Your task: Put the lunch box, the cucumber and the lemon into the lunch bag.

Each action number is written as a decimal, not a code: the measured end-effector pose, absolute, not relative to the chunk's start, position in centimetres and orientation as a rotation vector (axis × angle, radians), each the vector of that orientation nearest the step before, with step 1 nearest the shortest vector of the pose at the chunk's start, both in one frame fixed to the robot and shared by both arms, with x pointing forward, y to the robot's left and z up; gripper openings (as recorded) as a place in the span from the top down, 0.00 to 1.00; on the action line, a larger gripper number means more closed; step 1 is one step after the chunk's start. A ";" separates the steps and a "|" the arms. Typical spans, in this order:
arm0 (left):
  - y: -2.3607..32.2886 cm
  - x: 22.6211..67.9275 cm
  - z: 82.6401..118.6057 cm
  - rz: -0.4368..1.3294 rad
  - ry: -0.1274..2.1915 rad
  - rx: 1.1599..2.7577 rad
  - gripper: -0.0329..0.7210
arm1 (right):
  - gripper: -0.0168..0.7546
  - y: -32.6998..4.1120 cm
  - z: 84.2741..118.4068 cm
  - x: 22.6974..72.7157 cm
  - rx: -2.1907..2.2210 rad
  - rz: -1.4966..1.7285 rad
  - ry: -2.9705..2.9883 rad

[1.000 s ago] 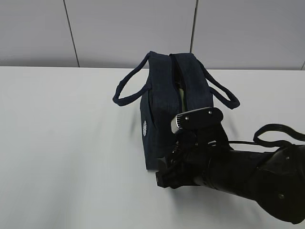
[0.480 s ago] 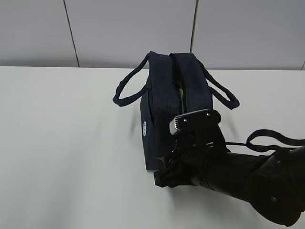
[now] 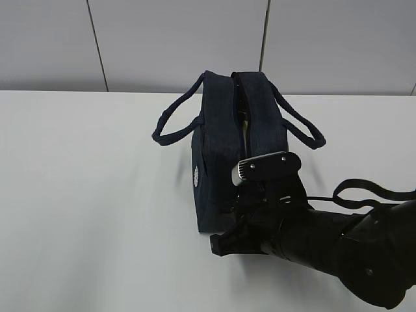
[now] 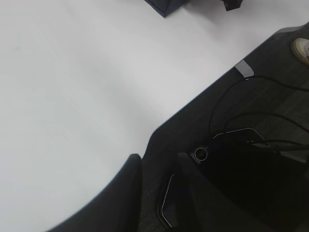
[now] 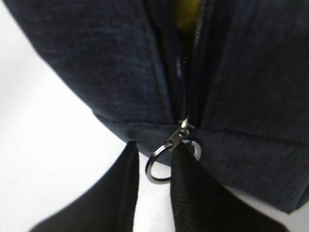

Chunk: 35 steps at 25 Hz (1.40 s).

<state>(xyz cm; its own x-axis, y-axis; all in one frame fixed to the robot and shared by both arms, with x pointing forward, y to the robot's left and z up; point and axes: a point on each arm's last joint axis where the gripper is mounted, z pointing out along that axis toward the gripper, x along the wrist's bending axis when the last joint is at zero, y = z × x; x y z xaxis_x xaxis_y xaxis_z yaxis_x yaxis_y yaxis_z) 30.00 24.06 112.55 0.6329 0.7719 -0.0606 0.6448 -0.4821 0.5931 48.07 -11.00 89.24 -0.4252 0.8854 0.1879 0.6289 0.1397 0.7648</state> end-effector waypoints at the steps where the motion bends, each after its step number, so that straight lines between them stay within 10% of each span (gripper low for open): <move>1: 24.1 30.0 112.6 0.287 1.104 2.273 0.75 | 0.78 -11.0 89.2 48.1 1.467 1.171 2.114; 8: 24.1 30.0 112.6 0.290 1.103 2.271 0.75 | 0.98 -11.1 89.1 48.0 1.477 1.148 2.129; 35: 21.5 32.0 112.1 0.239 1.096 2.254 0.69 | 0.98 -11.5 91.9 47.5 1.381 1.166 2.126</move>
